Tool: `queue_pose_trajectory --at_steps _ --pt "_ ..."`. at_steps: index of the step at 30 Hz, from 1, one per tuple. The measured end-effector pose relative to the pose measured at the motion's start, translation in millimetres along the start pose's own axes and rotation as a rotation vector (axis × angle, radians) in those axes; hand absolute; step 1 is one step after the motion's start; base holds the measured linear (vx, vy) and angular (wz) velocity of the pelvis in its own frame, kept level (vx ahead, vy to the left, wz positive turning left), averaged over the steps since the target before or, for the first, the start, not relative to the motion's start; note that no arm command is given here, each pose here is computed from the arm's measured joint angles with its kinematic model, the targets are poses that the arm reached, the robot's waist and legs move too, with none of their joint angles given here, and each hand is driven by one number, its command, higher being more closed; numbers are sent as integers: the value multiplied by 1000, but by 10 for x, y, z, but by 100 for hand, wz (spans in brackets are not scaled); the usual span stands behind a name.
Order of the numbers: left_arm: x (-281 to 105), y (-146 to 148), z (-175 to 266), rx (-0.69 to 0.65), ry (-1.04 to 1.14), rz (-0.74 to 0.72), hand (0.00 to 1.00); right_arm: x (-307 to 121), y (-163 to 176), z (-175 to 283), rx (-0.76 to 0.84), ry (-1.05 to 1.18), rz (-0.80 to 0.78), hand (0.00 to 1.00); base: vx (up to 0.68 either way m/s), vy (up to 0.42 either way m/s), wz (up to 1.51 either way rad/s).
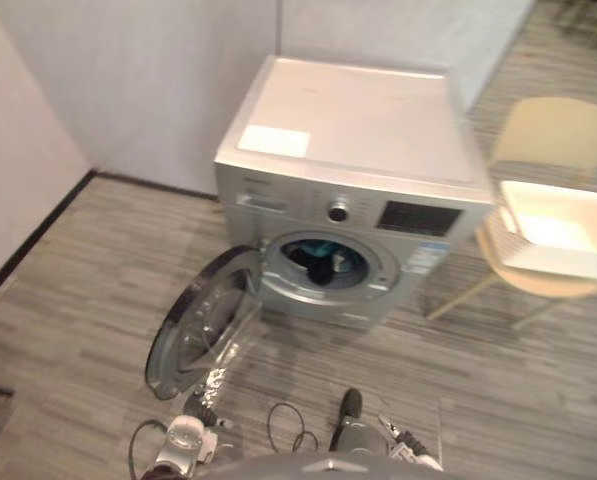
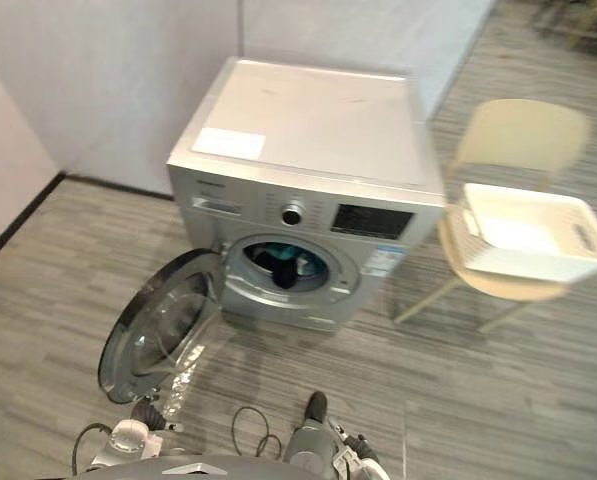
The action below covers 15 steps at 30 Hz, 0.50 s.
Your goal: Pick up the laundry basket with both hands and put the clothes into the washing machine.
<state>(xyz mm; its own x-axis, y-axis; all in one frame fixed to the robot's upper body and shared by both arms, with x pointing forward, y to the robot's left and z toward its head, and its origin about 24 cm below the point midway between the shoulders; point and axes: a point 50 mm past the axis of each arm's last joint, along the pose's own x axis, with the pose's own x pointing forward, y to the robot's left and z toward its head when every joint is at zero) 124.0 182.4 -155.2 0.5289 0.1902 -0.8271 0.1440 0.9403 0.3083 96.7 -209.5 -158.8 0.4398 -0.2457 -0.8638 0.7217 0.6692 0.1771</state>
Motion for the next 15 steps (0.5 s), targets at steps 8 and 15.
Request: queue_pose_trajectory --at_steps 8,15 --pt "-27 -39 -105 -133 59 9 0 -44 -179 -107 -45 46 -24 0 -133 -120 -12" --pt "-20 -25 -78 -190 62 38 0 -11 -71 -88 -119 60 10 0 -192 -49 -8"
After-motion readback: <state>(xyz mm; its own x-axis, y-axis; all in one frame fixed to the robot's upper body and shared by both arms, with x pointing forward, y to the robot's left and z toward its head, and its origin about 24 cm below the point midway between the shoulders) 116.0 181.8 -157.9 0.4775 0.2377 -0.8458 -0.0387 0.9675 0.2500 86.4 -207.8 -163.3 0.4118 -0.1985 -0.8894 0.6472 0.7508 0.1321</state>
